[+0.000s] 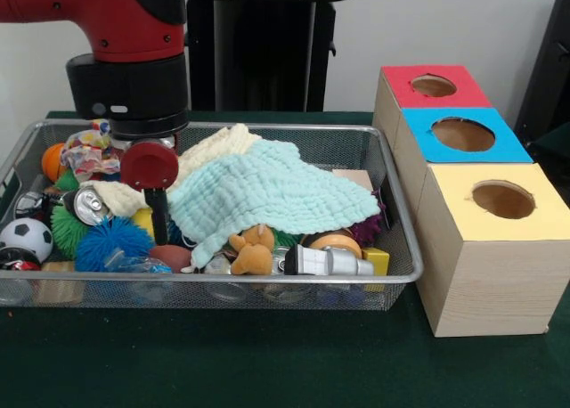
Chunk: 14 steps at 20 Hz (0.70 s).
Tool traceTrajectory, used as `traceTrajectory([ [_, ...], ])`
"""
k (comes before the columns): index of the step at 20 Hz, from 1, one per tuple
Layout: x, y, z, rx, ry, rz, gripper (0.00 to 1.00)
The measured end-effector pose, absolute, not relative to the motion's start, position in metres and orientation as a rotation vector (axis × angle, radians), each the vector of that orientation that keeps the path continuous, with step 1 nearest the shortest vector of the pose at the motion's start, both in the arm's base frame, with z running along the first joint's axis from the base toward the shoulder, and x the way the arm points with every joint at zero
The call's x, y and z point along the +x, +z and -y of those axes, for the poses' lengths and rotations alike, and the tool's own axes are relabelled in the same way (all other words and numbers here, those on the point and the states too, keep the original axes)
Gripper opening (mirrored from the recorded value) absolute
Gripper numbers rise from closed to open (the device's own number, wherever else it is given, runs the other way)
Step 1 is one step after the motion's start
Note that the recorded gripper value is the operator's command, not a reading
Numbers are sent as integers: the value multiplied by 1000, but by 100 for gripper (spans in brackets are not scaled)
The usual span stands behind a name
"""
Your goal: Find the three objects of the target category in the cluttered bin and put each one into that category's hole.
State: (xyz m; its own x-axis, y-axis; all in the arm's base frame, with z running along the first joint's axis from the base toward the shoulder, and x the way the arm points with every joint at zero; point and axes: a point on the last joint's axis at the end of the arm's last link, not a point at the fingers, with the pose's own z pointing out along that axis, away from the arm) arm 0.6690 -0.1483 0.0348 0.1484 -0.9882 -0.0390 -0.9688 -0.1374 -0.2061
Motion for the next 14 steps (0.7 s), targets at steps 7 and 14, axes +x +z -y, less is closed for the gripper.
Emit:
traceTrajectory([
  [7, 664, 33, 144, -2246, -145, -1925, 100],
  [14, 664, 32, 144, -2247, -143, -1925, 100],
])
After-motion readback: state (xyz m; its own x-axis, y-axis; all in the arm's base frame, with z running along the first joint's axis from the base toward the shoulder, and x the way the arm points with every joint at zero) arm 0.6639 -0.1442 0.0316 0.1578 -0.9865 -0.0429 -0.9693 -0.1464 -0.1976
